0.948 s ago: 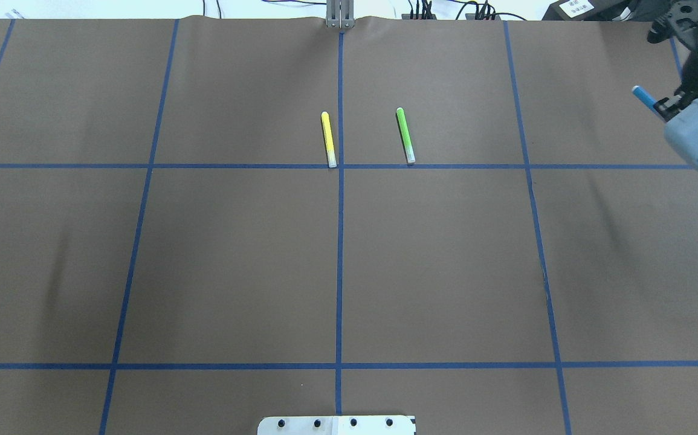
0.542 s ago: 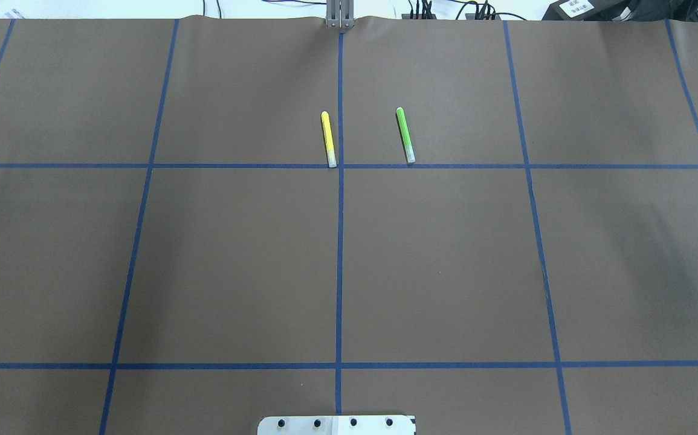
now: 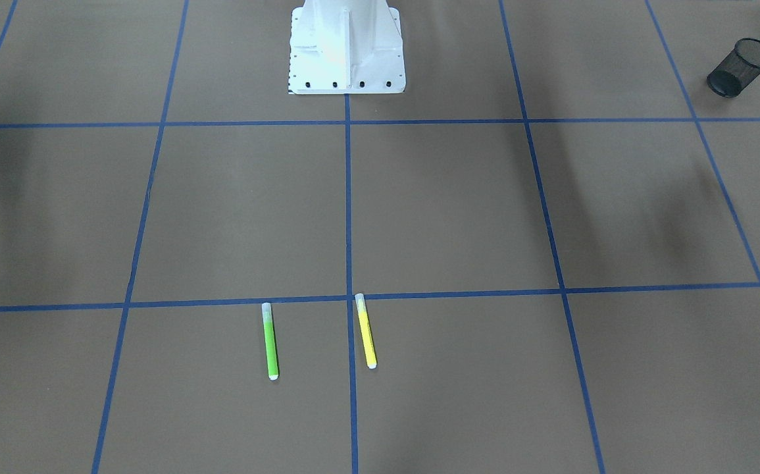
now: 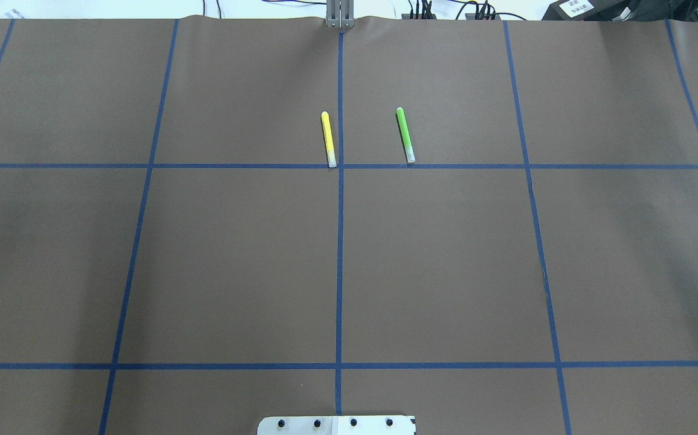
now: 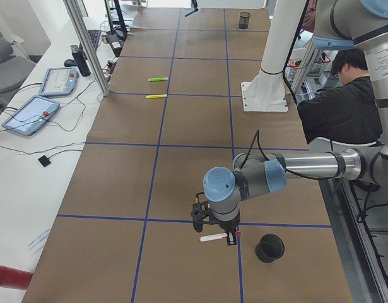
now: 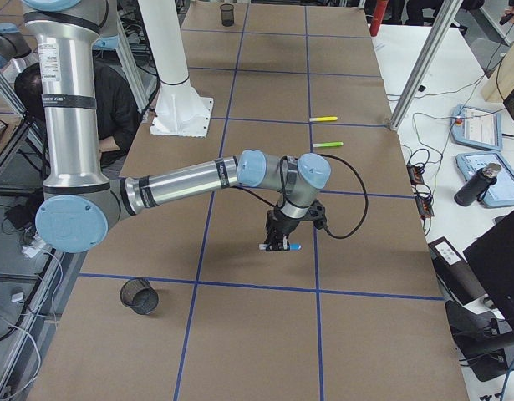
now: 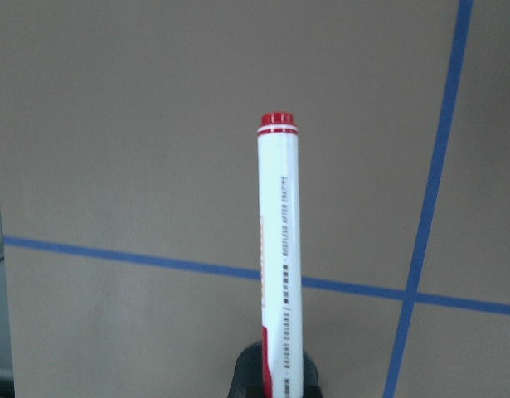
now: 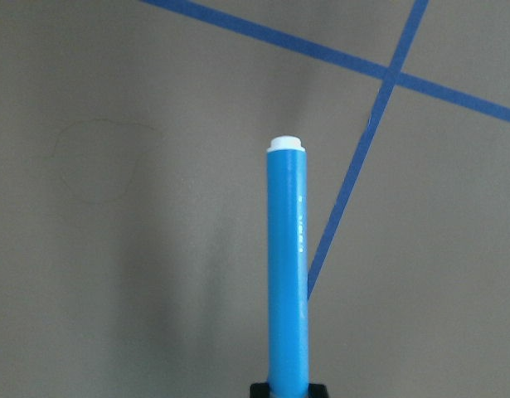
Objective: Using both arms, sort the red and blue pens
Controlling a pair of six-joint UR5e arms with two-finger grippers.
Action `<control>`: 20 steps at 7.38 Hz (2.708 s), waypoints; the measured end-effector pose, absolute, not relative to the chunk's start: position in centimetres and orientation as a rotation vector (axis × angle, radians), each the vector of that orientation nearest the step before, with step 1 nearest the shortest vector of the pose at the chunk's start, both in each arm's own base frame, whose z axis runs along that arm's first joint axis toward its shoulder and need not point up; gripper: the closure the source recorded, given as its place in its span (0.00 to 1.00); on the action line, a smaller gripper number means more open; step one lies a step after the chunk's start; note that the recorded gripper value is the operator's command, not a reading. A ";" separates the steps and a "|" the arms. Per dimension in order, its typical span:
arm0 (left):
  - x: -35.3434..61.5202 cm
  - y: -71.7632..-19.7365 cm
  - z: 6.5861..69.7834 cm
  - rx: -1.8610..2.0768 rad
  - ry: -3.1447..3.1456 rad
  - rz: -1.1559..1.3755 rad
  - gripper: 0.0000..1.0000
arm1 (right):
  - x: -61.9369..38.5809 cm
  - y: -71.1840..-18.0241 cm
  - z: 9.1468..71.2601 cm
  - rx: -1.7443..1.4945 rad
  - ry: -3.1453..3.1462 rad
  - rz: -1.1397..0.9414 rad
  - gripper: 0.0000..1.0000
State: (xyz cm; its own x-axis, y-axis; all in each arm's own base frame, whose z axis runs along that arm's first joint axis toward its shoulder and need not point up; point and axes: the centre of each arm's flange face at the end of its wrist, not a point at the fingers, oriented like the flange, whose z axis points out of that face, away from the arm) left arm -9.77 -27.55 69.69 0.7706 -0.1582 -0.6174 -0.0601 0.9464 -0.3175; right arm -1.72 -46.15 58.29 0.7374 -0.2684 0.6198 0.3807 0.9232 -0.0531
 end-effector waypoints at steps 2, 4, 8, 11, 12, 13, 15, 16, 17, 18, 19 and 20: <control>-11.1 -23.7 70.9 -0.501 0.726 -0.186 1.00 | -1.6 -44.0 58.7 -0.212 -0.698 -0.338 1.00; -12.4 -20.3 70.0 -0.663 0.778 -0.330 1.00 | -1.8 -43.7 58.7 -0.220 -0.732 -0.327 1.00; -11.4 -16.1 71.6 -0.890 0.882 -0.469 1.00 | -2.1 -43.8 58.4 -0.215 -0.758 -0.323 1.00; -10.5 -14.6 72.7 -0.961 0.964 -0.526 1.00 | -2.1 -44.1 58.0 -0.206 -0.759 -0.327 1.00; -10.3 -14.5 73.1 -0.973 0.988 -0.550 1.00 | -2.2 -44.3 57.8 -0.202 -0.759 -0.328 1.00; -10.0 -14.4 73.8 -0.983 1.017 -0.581 1.00 | -2.2 -44.4 57.7 -0.199 -0.759 -0.327 1.00; -9.6 -14.0 75.3 -1.006 1.052 -0.628 1.00 | -2.3 -44.6 57.5 -0.194 -0.759 -0.326 1.00; -9.5 -13.8 75.9 -1.017 1.065 -0.646 1.00 | -2.3 -44.7 57.4 -0.192 -0.760 -0.326 1.00; -9.3 -13.6 76.5 -1.027 1.073 -0.660 1.00 | -2.4 -44.8 57.3 -0.190 -0.764 -0.324 1.00; -9.2 -13.4 77.1 -1.036 1.083 -0.676 0.73 | -2.4 -44.9 57.1 -0.187 -0.769 -0.323 1.00; -9.0 -13.2 77.7 -1.044 1.094 -0.693 0.18 | -2.4 -45.0 57.0 -0.186 -0.773 -0.323 1.00; -8.9 -13.1 78.2 -1.049 1.102 -0.705 0.00 | -2.5 -45.0 57.0 -0.185 -0.776 -0.323 1.00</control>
